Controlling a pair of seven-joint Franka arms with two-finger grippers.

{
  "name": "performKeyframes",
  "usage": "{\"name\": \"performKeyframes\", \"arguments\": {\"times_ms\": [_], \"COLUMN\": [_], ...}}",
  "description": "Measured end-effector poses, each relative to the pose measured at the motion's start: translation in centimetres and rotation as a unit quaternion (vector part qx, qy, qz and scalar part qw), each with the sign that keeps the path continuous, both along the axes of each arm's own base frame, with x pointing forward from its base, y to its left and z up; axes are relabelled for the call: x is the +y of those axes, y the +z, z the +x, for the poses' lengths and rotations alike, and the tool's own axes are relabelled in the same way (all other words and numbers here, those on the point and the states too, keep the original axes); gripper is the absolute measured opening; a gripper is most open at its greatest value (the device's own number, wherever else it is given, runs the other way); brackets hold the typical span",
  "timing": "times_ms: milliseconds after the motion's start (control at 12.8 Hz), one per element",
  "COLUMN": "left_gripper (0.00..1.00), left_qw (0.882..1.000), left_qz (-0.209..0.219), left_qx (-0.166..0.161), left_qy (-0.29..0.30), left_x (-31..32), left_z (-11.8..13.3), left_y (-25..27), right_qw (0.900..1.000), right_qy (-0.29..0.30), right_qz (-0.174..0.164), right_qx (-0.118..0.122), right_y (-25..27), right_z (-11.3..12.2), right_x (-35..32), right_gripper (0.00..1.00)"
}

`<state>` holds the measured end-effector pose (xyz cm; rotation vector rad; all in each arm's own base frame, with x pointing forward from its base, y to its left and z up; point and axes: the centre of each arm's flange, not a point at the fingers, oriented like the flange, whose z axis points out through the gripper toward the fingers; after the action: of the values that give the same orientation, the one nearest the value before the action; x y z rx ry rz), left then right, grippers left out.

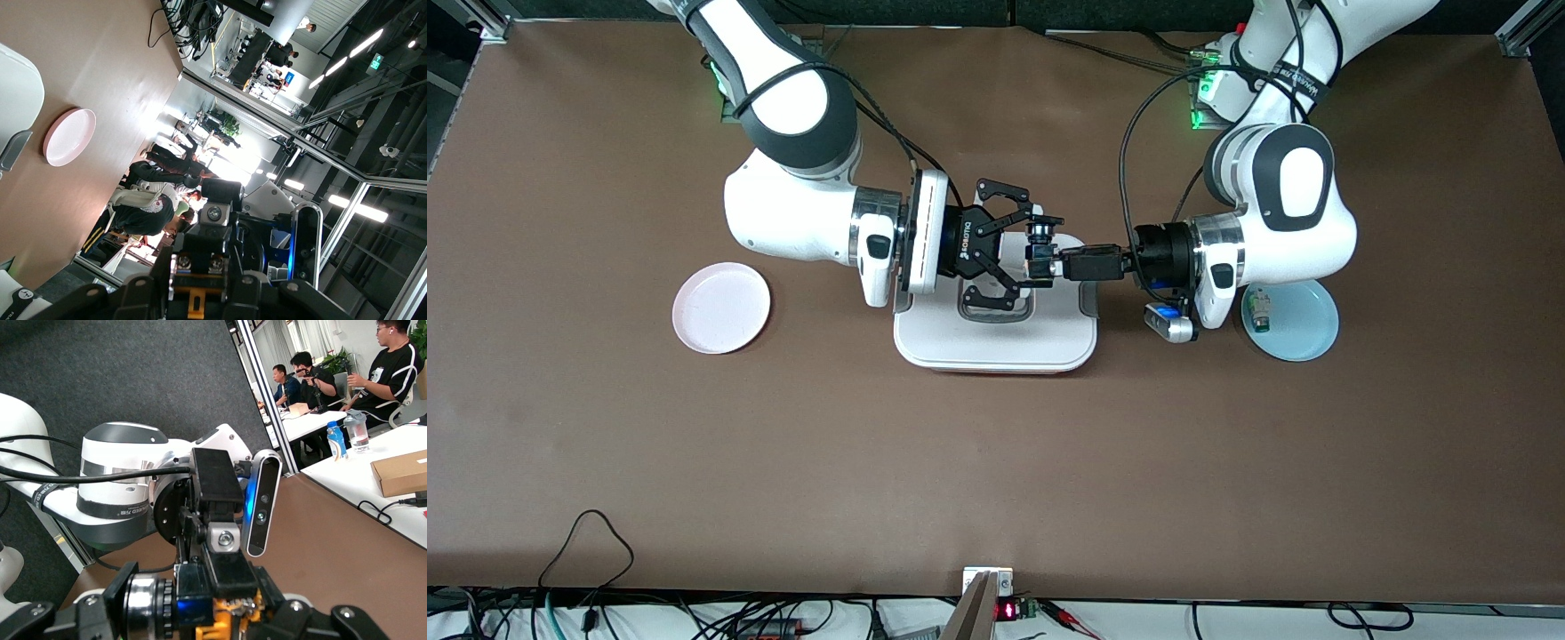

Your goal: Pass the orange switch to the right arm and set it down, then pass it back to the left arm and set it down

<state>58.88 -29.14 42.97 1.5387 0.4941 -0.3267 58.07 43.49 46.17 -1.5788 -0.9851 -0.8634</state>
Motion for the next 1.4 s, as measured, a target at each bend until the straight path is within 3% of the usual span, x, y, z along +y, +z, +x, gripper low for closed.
{"name": "performKeyframes", "arguments": {"times_ms": [78, 234, 623, 856, 1090, 1246, 1401], "left_gripper": [0.35, 0.34, 0.34, 0.33, 0.33, 0.33, 0.33], "left_qw": [1.000, 1.000, 1.000, 0.996, 0.970, 0.940, 0.899], "left_qz": [0.000, -0.001, 0.014, 0.064, 0.130, 0.176, 0.215], "left_qx": [0.001, 0.002, -0.007, -0.048, -0.115, -0.164, -0.214], "left_qy": [0.000, -0.001, -0.012, -0.046, -0.170, -0.243, -0.315], "left_x": [0.0, -0.1, -0.1, 0.9, 1.3, 2.3, 4.5], "left_z": [0.0, -0.1, -0.2, 0.3, -1.4, -2.2, -2.5], "left_y": [0.0, 0.1, -0.1, 0.0, -1.0, -2.0, -2.7], "right_qw": [1.000, 1.000, 1.000, 1.000, 0.997, 0.994, 0.990], "right_qy": [0.000, 0.002, -0.007, -0.011, -0.067, -0.097, -0.122], "right_qz": [0.000, 0.000, 0.000, -0.001, -0.020, -0.035, -0.055], "right_qx": [0.000, 0.001, -0.002, -0.002, 0.010, 0.028, 0.042], "right_y": [0.0, -0.2, 0.0, 0.0, -1.7, -3.6, -5.2], "right_z": [0.0, -0.2, 0.5, 1.1, 4.3, 5.1, 5.4], "right_x": [0.1, 0.3, -0.6, -1.8, -8.2, -12.6, -17.1], "right_gripper": [0.79, 0.99, 1.00, 1.00, 1.00, 1.00, 1.00]}}
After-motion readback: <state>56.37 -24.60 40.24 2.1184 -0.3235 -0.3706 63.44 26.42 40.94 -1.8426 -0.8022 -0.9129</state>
